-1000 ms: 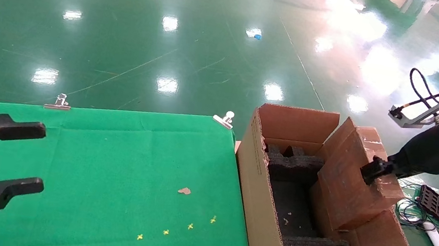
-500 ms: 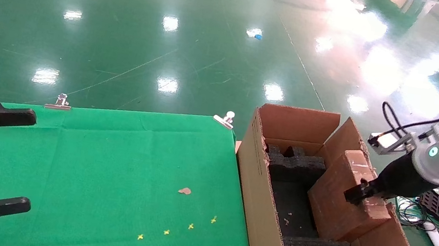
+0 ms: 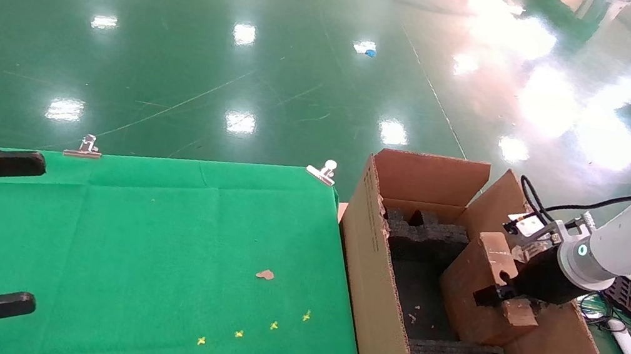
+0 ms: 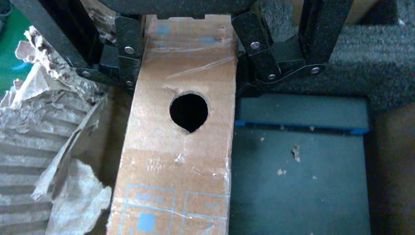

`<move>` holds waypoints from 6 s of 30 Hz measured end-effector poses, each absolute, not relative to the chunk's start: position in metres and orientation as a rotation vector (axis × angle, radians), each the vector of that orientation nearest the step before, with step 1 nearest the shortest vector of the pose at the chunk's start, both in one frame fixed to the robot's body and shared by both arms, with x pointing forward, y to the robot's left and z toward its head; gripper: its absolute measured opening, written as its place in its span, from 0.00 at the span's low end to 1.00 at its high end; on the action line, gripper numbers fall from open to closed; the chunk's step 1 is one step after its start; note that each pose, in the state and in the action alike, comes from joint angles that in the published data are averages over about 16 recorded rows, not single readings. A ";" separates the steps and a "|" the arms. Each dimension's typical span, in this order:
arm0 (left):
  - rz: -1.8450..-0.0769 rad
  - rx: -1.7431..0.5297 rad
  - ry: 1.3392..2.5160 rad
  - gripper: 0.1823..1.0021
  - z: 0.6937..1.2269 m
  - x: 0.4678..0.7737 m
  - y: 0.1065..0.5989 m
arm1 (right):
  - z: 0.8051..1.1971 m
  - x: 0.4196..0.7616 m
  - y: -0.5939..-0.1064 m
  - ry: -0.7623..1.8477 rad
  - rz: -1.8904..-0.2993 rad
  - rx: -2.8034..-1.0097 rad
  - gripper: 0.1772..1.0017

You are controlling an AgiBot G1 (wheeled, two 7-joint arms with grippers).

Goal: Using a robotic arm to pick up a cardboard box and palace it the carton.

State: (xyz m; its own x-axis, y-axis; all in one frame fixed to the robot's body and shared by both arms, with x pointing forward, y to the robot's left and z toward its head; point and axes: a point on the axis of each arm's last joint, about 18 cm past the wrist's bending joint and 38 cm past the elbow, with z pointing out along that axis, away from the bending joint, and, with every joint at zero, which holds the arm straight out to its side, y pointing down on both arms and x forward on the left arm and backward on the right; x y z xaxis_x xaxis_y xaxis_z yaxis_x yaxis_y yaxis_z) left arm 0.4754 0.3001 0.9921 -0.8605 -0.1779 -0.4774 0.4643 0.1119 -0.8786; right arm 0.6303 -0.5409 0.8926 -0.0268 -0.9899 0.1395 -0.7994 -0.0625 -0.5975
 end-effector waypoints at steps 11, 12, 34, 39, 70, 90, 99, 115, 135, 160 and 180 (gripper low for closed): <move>-1.799 0.278 1.925 1.00 0.992 0.475 0.300 | 0.893 0.635 -0.548 1.867 -0.835 -1.886 0.16; -1.799 0.278 1.925 1.00 0.992 0.475 0.300 | 0.893 0.635 -0.548 1.868 -0.839 -1.885 0.17; -1.799 0.278 1.925 1.00 0.992 0.475 0.300 | 0.948 0.631 -0.534 1.776 -0.833 -1.917 0.63; -1.799 0.278 1.925 1.00 0.992 0.475 0.300 | 1.001 0.623 -0.526 1.664 -0.868 -1.908 0.76; -1.799 0.277 1.924 1.00 0.992 0.476 0.300 | 1.055 0.628 -0.430 0.935 -0.754 -1.907 1.00; -1.799 0.277 1.925 1.00 0.992 0.476 0.300 | 1.002 0.599 -0.334 0.380 -0.502 -1.830 1.00; -1.799 0.277 1.925 1.00 0.992 0.476 0.300 | 0.996 0.566 -0.314 0.163 -0.477 -1.748 1.00; -1.799 0.277 1.924 1.00 0.992 0.476 0.300 | 0.993 0.492 -0.303 -0.165 -0.530 -1.616 1.00; -1.800 0.276 1.924 1.00 0.992 0.476 0.300 | 0.992 0.470 -0.302 -0.246 -0.556 -1.588 1.00; -1.800 0.276 1.924 1.00 0.992 0.476 0.300 | 0.992 0.475 -0.302 -0.231 -0.552 -1.595 1.00; -1.800 0.276 1.924 1.00 0.992 0.476 0.300 | 0.992 0.475 -0.302 -0.229 -0.552 -1.596 1.00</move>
State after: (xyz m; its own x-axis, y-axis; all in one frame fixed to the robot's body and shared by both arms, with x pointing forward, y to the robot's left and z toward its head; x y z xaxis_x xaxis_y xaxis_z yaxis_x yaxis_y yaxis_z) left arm 0.4757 0.3003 0.9921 -0.8606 -0.1789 -0.4768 0.4638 0.1114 -0.8789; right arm 0.4755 -0.3021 0.9920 0.8609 -0.1783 0.4766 0.4634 -0.1122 -0.8790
